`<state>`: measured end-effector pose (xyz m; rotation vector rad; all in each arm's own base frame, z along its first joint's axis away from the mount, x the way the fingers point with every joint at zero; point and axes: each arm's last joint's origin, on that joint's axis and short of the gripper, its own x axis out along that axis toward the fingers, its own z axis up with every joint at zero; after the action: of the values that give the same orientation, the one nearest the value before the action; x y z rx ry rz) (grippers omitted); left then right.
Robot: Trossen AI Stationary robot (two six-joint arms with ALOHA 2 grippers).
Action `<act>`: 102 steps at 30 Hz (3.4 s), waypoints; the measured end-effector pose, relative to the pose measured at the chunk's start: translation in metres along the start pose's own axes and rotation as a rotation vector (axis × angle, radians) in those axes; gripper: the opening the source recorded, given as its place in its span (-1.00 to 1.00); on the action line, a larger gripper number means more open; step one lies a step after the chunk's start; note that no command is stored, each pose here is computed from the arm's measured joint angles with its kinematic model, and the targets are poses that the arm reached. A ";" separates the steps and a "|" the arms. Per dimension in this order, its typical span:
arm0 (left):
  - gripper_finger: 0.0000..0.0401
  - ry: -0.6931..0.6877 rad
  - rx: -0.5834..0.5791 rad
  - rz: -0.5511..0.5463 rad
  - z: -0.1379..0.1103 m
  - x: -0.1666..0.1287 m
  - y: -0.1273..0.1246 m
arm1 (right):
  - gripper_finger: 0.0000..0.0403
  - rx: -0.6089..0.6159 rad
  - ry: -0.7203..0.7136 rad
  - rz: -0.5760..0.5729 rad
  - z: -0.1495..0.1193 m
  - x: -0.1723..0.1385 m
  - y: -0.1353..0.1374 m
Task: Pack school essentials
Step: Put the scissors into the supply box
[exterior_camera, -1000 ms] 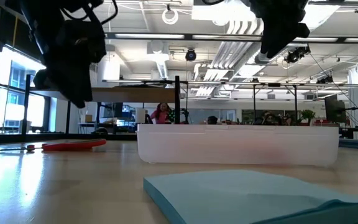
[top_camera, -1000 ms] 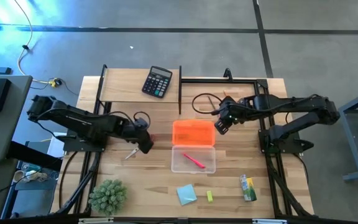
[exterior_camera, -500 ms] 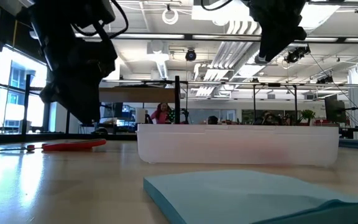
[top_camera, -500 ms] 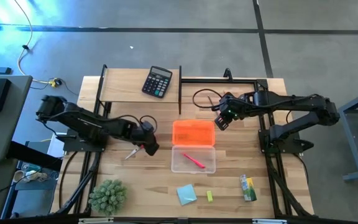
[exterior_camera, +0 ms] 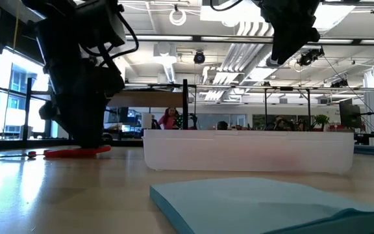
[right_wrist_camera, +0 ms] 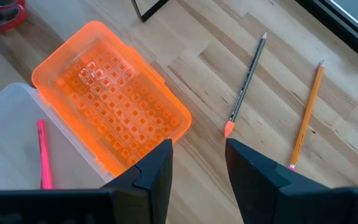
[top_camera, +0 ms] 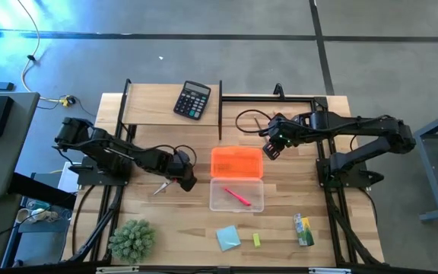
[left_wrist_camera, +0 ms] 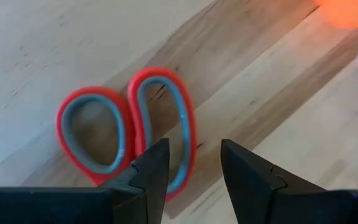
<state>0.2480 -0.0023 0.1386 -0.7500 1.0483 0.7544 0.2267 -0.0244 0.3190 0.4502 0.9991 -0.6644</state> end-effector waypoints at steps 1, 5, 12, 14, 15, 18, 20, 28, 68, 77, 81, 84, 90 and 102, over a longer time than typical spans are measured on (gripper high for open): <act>-0.34 -0.002 0.001 0.006 0.000 0.001 0.000 | -0.31 0.000 0.000 0.000 0.000 0.000 0.000; -0.34 0.007 -0.007 0.038 -0.002 0.008 0.001 | -0.31 0.000 0.000 0.000 0.000 0.000 0.000; -0.34 0.015 0.003 0.082 -0.004 0.016 0.001 | -0.31 -0.025 -0.001 -0.003 0.000 0.000 0.000; -0.34 0.011 0.010 0.089 -0.004 0.017 0.001 | -0.31 -0.023 -0.001 -0.003 0.000 0.000 0.000; -0.36 0.010 0.014 0.093 -0.004 0.017 0.002 | -0.31 -0.023 -0.001 -0.003 0.000 0.000 0.000; -0.44 0.013 0.043 0.110 -0.004 0.017 0.003 | -0.31 -0.023 -0.001 -0.003 0.000 0.000 0.000; -0.53 0.014 0.068 0.122 -0.005 0.017 0.004 | -0.31 -0.023 -0.001 -0.003 0.000 0.000 0.000; -0.94 0.018 0.144 0.140 -0.006 0.017 0.005 | -0.31 -0.023 -0.001 -0.003 0.000 0.000 0.000; -0.96 -0.469 0.784 -0.302 0.079 -0.105 -0.120 | -0.31 0.075 -0.075 -0.072 0.023 -0.015 -0.020; -0.93 -0.607 0.982 -0.455 0.081 -0.113 -0.137 | -0.31 0.132 -0.185 -0.055 0.048 -0.045 -0.034; -0.93 -0.566 1.049 -0.497 0.070 -0.099 -0.147 | -0.31 0.154 -0.196 -0.063 0.051 -0.047 -0.039; -0.92 -0.514 1.065 -0.486 0.063 -0.082 -0.154 | -0.31 0.162 -0.189 -0.075 0.052 -0.046 -0.042; -0.92 -0.465 1.048 -0.535 0.056 -0.061 -0.164 | -0.31 0.172 -0.181 -0.088 0.052 -0.046 -0.045; -0.92 -0.512 1.183 -0.662 0.065 -0.053 -0.168 | -0.31 0.165 -0.179 -0.090 0.052 -0.045 -0.045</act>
<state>0.4006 -0.0473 0.2379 0.1580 0.5442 -0.2914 0.2107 -0.0763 0.3814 0.4833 0.8014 -0.8574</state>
